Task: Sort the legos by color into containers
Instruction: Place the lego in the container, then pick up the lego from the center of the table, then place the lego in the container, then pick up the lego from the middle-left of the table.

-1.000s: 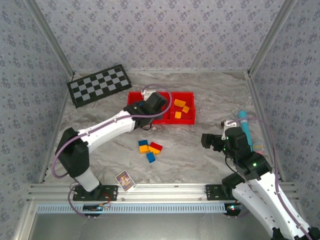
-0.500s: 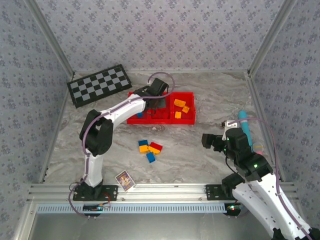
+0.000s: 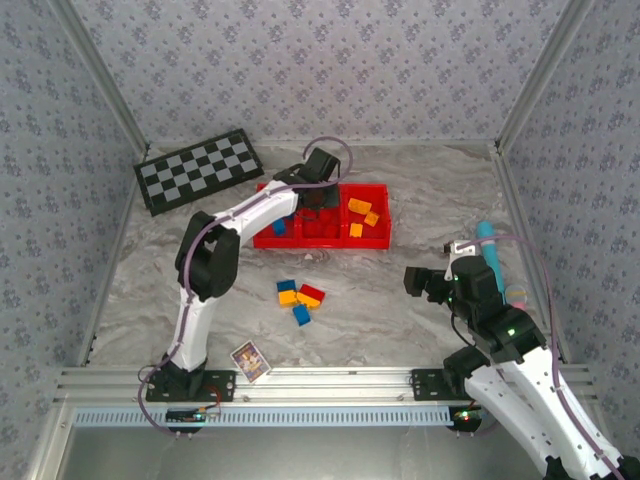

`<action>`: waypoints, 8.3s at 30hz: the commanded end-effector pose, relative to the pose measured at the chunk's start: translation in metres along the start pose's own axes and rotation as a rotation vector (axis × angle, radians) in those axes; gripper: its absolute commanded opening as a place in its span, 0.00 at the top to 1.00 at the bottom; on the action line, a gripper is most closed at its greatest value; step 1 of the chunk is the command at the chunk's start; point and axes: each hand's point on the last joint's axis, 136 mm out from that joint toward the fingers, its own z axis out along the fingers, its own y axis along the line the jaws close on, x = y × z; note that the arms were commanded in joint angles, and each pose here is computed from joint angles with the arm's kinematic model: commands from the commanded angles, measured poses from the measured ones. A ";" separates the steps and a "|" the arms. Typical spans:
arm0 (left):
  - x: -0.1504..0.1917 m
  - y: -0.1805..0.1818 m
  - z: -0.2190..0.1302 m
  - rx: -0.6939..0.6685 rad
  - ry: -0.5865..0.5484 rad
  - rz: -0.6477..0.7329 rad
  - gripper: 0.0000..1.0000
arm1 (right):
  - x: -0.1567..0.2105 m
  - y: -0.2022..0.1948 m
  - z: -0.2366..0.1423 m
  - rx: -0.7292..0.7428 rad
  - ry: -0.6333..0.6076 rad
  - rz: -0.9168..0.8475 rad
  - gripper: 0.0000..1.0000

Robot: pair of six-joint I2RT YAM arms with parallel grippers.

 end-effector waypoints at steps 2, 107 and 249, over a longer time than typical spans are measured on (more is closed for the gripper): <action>-0.005 -0.011 0.006 0.029 0.003 -0.001 0.62 | 0.001 -0.005 -0.002 0.023 -0.003 0.007 0.00; 0.216 0.138 -0.072 -0.300 0.354 -0.094 0.44 | 0.007 0.000 0.004 0.014 0.025 -0.010 0.00; 0.240 0.102 -0.136 0.305 0.267 1.503 0.07 | 0.000 0.011 -0.007 -0.070 -0.040 -0.002 0.00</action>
